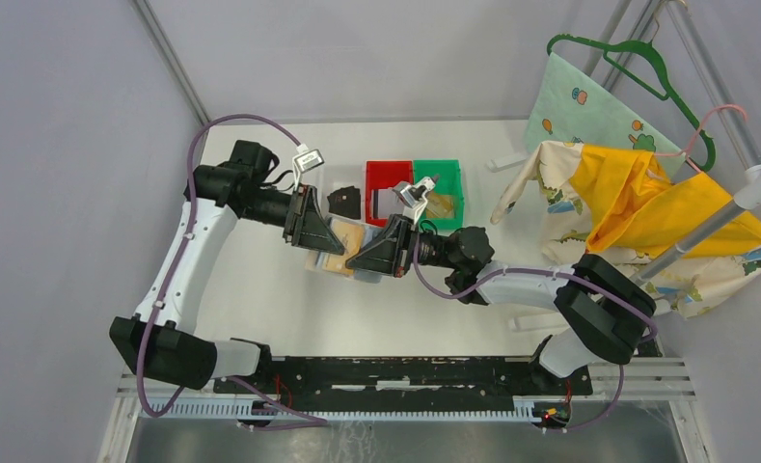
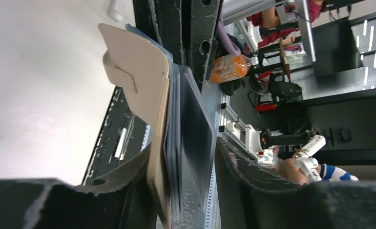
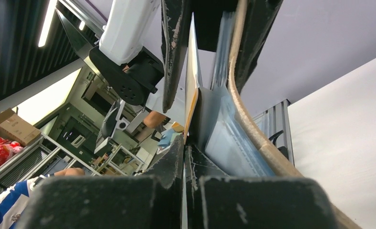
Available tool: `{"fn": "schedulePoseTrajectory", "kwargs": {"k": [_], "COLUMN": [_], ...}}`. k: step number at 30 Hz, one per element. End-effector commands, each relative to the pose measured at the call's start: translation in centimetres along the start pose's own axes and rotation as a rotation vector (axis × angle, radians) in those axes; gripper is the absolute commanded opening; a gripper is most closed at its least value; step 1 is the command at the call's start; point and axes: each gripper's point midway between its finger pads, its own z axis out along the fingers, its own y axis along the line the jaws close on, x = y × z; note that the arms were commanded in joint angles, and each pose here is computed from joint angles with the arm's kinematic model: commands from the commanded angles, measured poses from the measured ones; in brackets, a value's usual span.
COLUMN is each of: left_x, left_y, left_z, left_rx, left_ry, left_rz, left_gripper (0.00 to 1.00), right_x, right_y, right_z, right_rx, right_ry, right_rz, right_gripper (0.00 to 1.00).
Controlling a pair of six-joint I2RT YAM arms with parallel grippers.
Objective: Take the credit cards out of the card holder
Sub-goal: Remove the credit card from the card holder.
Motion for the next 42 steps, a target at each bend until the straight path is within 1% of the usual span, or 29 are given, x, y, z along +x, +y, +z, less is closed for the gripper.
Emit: {"fn": "schedulePoseTrajectory", "kwargs": {"k": [1,5,13,20,22,23,24,25,26,28,29,31,33,37,38,40,42], "left_x": [0.2,0.0,-0.1,-0.5,-0.8,-0.9,-0.9,-0.9,-0.8,-0.8,-0.7,-0.8,-0.8,-0.8,-0.9,-1.0,-1.1], "left_y": [-2.7,-3.5,-3.8,-3.2,-3.0,-2.9,-2.8,-2.8,-2.8,-2.8,-2.8,-2.8,-2.9,-2.9,-2.9,-2.9,-2.9], "left_z": [-0.1,-0.3,-0.4,-0.5,-0.7,-0.8,-0.9,-0.9,-0.9,-0.9,-0.9,-0.9,-0.9,-1.0,-1.0,-1.0,-1.0], "left_rx": [0.130,0.152,0.151,0.102,0.090,0.089,0.088,0.088,0.088,0.090,0.090,0.090,0.086,0.077,0.075,0.074,0.075], "left_ry": [-0.023,-0.031,-0.034,-0.027,-0.034,-0.039,-0.042,-0.043,-0.042,-0.043,-0.043,-0.043,-0.043,-0.041,-0.041,-0.041,-0.041], "left_rz": [0.035,0.045,0.060,0.086,0.082,0.077,0.074,0.071,0.072,0.071,0.072,0.071,0.073,0.076,0.078,0.081,0.080], "left_gripper": [0.46,0.39,0.38,0.20,0.13,0.12,0.12,0.11,0.11,0.12,0.12,0.12,0.12,0.11,0.11,0.10,0.09], "right_x": [-1.7,-1.1,-0.5,-0.6,-0.5,-0.5,-0.4,-0.4,-0.4,-0.7,-0.9,-1.1,-1.3,-1.1,-0.9,-0.8,-0.8], "right_y": [3.2,2.7,2.4,3.0,3.4,3.5,3.6,3.8,3.9,4.1,4.2,4.5,4.7,4.5,4.4,4.4,4.5], "right_z": [0.5,-0.2,-1.4,-1.4,-1.5,-1.5,-1.7,-1.8,-1.8,-1.7,-1.5,-1.1,-1.0,-1.3,-1.6,-2.1,-2.2], "right_rx": [-0.116,-0.093,-0.068,-0.090,-0.104,-0.108,-0.113,-0.120,-0.122,-0.133,-0.139,-0.152,-0.162,-0.158,-0.151,-0.146,-0.145], "right_ry": [-0.055,-0.051,-0.053,-0.050,-0.048,-0.048,-0.050,-0.056,-0.059,-0.064,-0.062,-0.059,-0.059,-0.057,-0.059,-0.067,-0.068], "right_rz": [-0.077,-0.068,-0.065,-0.074,-0.078,-0.077,-0.073,-0.074,-0.070,-0.072,-0.071,-0.072,-0.072,-0.061,-0.057,-0.056,-0.055], "right_gripper": [0.00,0.00,0.00,0.00,0.03,0.05,0.09,0.16,0.20,0.25,0.25,0.24,0.18,0.02,0.00,0.00,0.02]}}
